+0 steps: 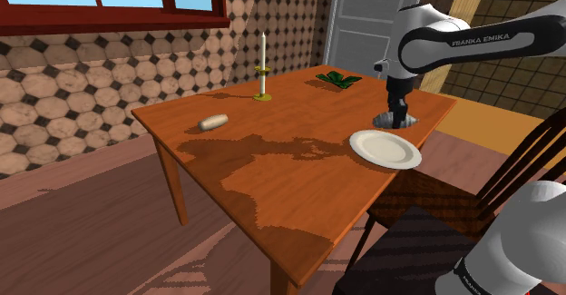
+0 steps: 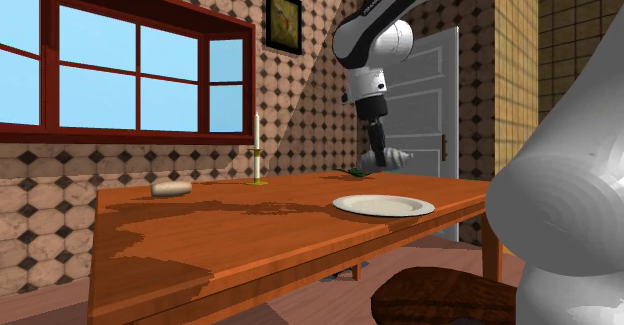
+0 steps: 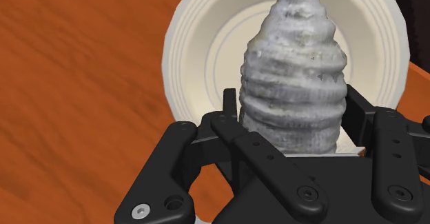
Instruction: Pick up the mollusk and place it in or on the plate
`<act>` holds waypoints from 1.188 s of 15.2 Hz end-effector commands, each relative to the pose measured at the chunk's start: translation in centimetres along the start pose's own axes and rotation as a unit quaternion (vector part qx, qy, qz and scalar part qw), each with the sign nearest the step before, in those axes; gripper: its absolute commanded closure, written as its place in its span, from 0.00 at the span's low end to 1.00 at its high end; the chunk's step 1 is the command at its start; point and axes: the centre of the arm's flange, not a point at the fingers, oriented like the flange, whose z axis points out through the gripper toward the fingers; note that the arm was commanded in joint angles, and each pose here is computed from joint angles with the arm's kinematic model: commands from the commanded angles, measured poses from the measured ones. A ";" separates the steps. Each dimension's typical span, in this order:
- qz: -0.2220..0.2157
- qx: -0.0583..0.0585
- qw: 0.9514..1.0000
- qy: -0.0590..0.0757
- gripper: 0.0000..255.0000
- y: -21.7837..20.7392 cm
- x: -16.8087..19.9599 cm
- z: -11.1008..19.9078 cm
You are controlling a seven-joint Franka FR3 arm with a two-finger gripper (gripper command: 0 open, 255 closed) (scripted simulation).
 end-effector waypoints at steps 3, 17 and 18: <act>0.000 0.000 1.000 0.000 1.00 -0.1 0.2 1.9; 0.000 0.000 1.000 0.000 1.00 -0.5 1.2 7.0; 0.000 0.000 1.000 0.000 1.00 -0.5 1.2 7.0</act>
